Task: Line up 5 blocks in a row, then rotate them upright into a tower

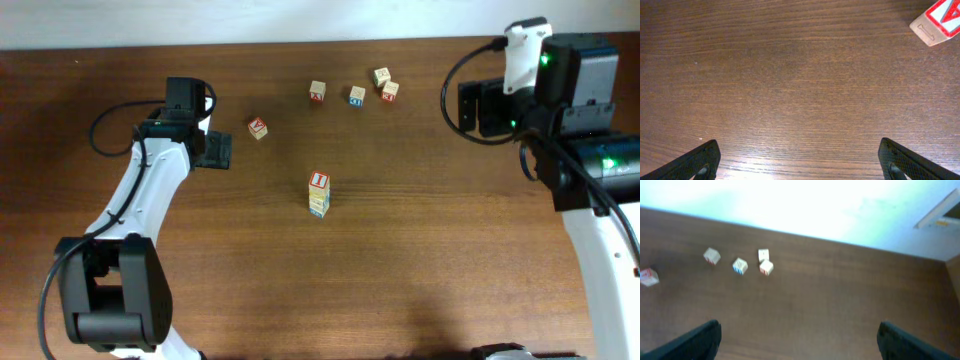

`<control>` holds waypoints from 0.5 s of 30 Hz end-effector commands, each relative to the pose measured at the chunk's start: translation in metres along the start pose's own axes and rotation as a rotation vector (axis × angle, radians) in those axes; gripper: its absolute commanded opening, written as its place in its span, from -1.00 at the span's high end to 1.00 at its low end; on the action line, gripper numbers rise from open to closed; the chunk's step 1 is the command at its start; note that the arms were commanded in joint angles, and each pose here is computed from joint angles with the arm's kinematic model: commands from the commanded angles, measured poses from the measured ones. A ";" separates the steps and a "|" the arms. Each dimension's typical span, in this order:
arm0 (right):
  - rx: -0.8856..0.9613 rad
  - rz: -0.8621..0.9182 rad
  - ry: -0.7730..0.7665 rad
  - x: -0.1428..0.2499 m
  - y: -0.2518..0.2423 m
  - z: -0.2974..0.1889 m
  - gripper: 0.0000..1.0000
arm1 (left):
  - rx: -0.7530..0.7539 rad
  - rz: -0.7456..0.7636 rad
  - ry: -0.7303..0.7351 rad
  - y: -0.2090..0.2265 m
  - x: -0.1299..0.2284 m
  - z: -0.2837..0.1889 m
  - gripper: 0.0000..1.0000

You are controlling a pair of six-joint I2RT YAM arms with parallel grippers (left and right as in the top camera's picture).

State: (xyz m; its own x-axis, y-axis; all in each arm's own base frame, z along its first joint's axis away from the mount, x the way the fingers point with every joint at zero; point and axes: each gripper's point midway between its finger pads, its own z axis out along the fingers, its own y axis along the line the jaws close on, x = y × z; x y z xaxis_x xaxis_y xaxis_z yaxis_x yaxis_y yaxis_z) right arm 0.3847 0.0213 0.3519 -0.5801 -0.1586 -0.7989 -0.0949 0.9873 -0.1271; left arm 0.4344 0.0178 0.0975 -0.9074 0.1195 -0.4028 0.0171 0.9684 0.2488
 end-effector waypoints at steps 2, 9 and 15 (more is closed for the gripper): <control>-0.001 0.023 -0.097 0.017 -0.011 -0.017 -0.97 | -0.011 0.006 -0.033 0.005 -0.009 -0.010 -0.98; 0.027 0.046 -0.264 0.053 -0.019 -0.040 -0.97 | -0.011 0.006 -0.033 0.005 -0.009 -0.010 -0.98; 0.052 0.043 -0.444 0.101 -0.014 -0.039 -0.97 | -0.011 0.006 -0.033 0.005 -0.009 -0.010 -0.98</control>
State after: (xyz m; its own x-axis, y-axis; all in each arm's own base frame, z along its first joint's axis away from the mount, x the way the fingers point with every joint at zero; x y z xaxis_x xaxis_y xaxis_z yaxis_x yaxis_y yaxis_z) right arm 0.3016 -0.0088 0.3017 -0.2125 -0.1127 -0.9706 -0.0299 0.9936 -0.1088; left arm 0.4349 0.0178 0.0986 -0.9065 0.1195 -0.4049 0.0164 0.9683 0.2491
